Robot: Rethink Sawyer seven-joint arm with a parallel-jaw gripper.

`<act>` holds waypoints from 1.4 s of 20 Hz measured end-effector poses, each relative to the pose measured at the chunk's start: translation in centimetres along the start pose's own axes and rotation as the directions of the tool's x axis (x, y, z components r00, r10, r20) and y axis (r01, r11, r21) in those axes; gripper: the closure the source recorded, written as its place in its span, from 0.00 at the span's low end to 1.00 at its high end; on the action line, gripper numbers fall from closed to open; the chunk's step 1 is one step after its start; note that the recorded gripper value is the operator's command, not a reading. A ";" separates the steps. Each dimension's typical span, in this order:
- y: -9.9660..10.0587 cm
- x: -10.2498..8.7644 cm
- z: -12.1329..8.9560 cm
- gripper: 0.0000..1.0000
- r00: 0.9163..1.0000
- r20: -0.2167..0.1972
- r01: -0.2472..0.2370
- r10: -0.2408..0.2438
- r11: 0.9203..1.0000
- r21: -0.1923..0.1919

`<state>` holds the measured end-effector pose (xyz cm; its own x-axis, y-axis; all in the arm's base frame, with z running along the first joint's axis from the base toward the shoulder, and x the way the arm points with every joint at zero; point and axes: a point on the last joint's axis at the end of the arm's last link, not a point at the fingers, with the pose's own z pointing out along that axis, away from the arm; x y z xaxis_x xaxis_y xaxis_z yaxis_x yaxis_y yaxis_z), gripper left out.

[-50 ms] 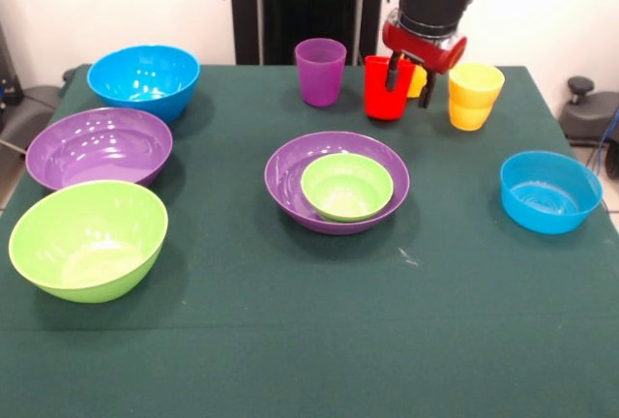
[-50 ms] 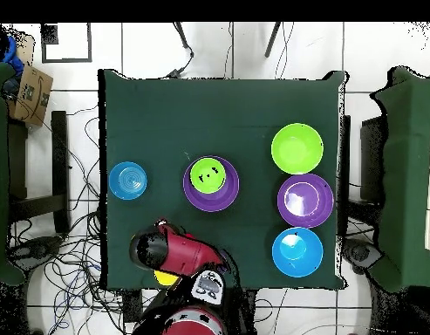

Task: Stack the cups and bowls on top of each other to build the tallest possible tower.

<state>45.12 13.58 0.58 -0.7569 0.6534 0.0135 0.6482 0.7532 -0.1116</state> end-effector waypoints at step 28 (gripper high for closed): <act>-0.3 0.5 -0.4 0.00 0.999 0.033 0.023 -0.023 0.999 0.024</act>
<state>44.58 13.74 1.01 -0.7742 0.6327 -0.0162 0.6287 0.7658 -0.1354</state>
